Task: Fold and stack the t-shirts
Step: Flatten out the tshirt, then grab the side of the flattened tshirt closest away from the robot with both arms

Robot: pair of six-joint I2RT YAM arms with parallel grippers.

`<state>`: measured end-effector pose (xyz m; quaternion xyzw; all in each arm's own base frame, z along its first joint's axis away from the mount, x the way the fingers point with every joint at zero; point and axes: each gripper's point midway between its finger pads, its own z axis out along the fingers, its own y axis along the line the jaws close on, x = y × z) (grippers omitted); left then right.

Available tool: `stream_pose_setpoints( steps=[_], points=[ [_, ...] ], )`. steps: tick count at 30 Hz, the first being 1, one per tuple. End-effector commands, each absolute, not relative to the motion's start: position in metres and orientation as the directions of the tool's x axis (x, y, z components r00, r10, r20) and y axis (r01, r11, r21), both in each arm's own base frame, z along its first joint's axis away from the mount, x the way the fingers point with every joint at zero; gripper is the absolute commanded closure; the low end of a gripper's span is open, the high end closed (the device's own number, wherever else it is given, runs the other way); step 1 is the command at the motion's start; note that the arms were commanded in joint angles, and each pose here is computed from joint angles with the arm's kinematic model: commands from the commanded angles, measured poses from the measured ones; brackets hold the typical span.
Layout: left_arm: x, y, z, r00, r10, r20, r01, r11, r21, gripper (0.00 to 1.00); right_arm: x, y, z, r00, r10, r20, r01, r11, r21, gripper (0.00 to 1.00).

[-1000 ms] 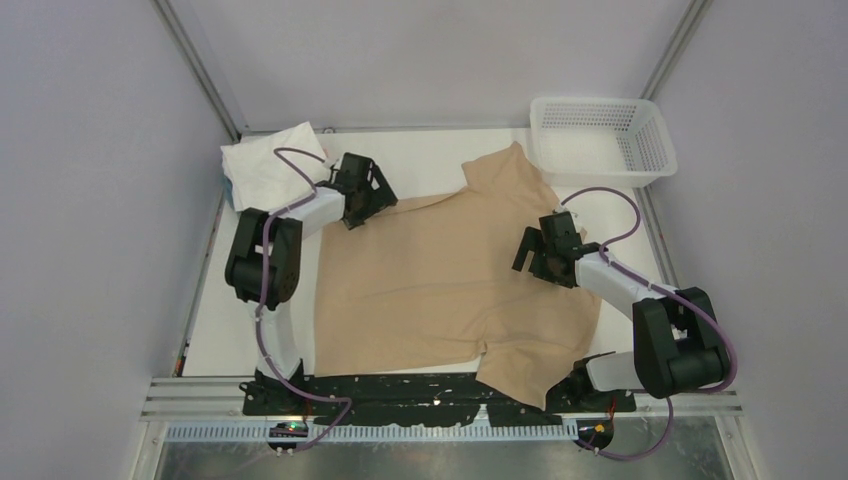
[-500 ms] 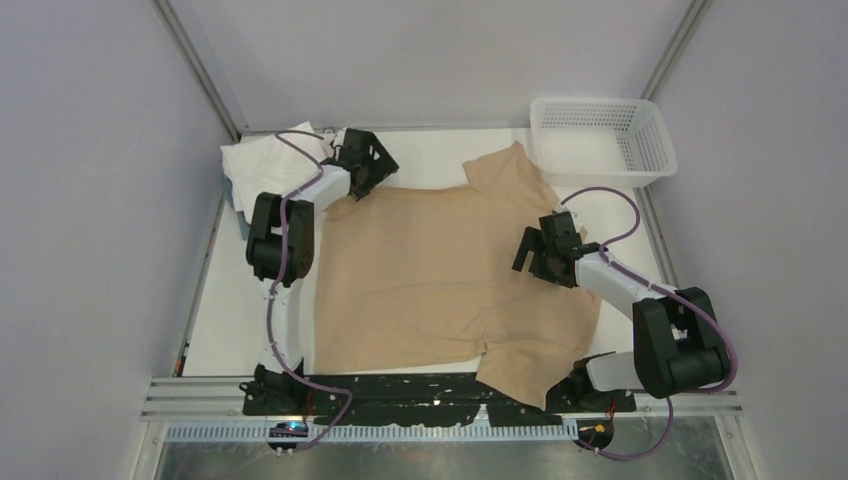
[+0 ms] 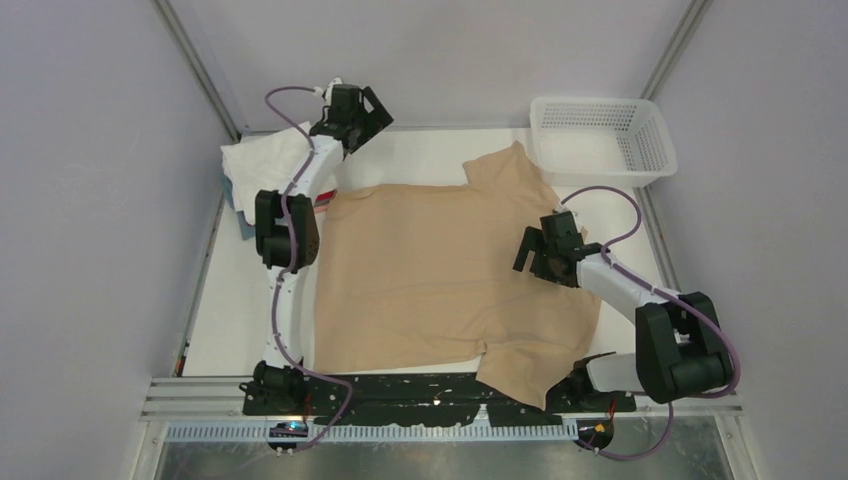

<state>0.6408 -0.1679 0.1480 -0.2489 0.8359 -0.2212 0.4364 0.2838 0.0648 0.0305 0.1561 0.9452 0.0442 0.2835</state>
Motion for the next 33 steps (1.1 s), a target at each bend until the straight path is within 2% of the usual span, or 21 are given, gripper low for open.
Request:
stream_pose_setpoints(
  steps=[1, 4, 10, 15, 20, 25, 29, 33],
  points=[
    [0.6, -0.18, 0.229, -0.475, -0.476, -0.74, -0.083, 0.861, -0.501, 0.0, 0.3, 0.061, 0.065, -0.729, 0.324, -0.602, 0.263, 0.946, 0.19, 0.05],
    [0.558, -0.178, 0.241, -0.487, -0.448, -0.75, -0.058, 0.873, -0.484, 0.0, 0.298, 0.059, 0.072, -0.718, 0.328, -0.614, 0.268, 0.944, 0.19, 0.05],
    [0.457, -0.15, 0.208, -0.567, -0.423, -0.707, -0.126, 0.892, -0.434, 0.0, 0.288, 0.057, 0.089, -0.691, 0.316, -0.65, 0.251, 0.948, 0.195, 0.05],
    [0.361, -0.123, 0.177, -0.607, -0.375, -0.7, -0.215, 0.926, -0.31, 0.0, 0.277, 0.075, 0.114, -0.693, 0.14, -0.707, 0.122, 0.99, 0.077, 0.05],
    [0.271, -0.11, 0.125, -0.733, -0.341, -0.588, -0.255, 0.94, -0.227, 0.0, 0.262, 0.109, 0.115, -0.728, 0.019, -0.686, -0.023, 0.998, 0.052, 0.05],
    [0.184, -0.088, 0.081, -0.832, -0.326, -0.449, -0.315, 0.944, -0.1, 0.0, 0.256, 0.113, 0.1, -0.758, -0.023, -0.652, -0.054, 0.998, 0.028, 0.05],
    [0.135, -0.076, 0.063, -0.862, -0.354, -0.362, -0.357, 0.932, -0.064, 0.02, 0.255, 0.116, 0.09, -0.78, -0.046, -0.625, -0.073, 0.997, 0.017, 0.05],
    [0.102, -0.084, 0.035, -0.85, -0.448, -0.278, -0.436, 0.894, -0.107, 0.03, 0.257, 0.119, 0.083, -0.789, -0.055, -0.612, -0.081, 0.997, 0.014, 0.05]
  ],
)
